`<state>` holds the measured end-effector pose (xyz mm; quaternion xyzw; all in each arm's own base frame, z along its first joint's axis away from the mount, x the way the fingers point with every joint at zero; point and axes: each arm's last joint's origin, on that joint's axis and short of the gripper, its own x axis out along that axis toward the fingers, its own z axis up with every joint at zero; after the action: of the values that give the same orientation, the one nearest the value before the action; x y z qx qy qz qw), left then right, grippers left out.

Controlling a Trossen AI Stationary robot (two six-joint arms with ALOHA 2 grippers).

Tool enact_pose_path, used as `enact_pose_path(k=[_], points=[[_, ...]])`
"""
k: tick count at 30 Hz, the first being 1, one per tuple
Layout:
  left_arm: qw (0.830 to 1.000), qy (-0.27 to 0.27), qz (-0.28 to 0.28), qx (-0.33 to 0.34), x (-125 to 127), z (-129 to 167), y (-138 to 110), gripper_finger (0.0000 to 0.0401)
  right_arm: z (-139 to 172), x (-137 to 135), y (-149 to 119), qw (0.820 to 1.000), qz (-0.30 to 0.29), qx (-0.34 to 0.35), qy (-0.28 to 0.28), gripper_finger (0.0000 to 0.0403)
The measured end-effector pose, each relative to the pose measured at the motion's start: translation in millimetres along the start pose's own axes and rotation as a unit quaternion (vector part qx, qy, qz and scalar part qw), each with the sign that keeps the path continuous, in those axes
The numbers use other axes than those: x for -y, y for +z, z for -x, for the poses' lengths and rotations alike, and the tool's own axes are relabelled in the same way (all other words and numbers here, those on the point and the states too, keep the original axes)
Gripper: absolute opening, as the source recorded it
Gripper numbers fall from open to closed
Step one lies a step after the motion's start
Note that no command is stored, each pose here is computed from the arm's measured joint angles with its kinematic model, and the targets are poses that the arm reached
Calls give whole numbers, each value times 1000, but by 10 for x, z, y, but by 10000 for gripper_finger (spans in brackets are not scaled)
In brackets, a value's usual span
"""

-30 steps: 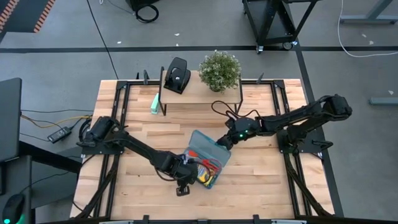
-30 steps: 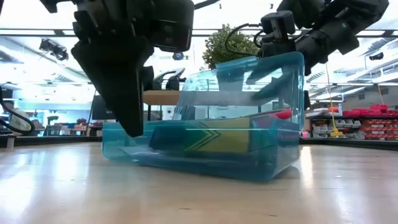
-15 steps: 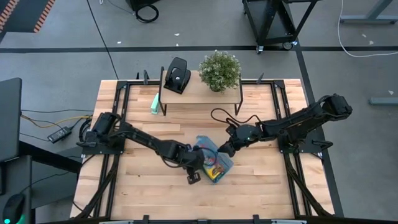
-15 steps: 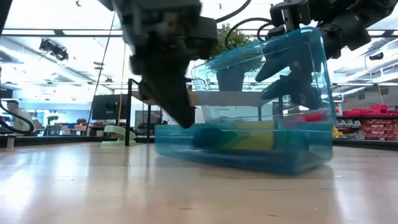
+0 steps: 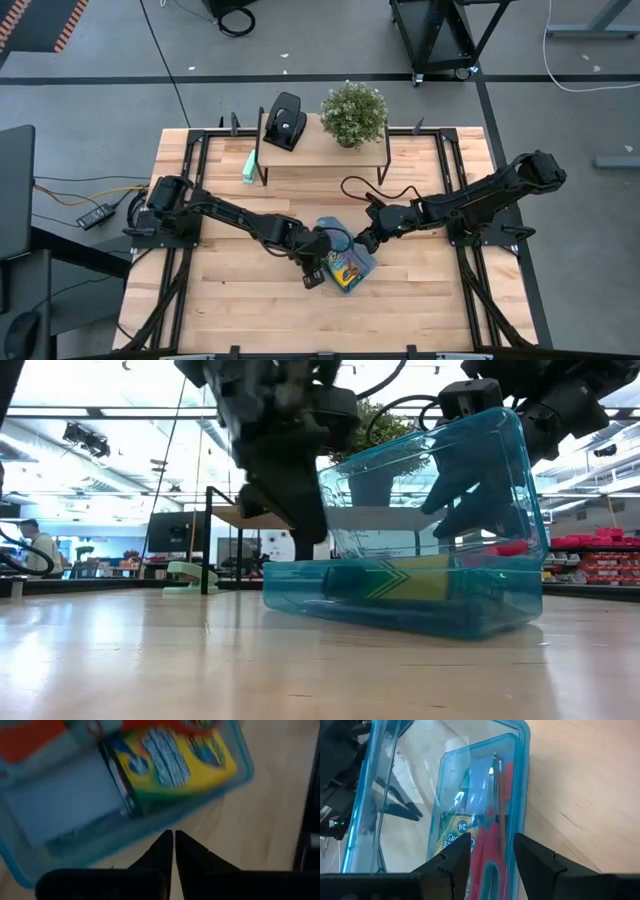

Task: Pack school essentials
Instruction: Close the blue supply box

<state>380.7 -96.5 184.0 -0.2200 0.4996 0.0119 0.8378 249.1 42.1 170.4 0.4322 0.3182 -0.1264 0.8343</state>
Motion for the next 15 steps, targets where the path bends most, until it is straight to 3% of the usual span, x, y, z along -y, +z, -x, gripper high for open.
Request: enact_pose_path(k=[8,15], points=[[997,27,-24,-67,15,314,-157,14,-1,-25,20,1000,11,15,11,158],[999,31,-26,24,54,852,-53,16,9,-111,26,997,49,44,39,158]])
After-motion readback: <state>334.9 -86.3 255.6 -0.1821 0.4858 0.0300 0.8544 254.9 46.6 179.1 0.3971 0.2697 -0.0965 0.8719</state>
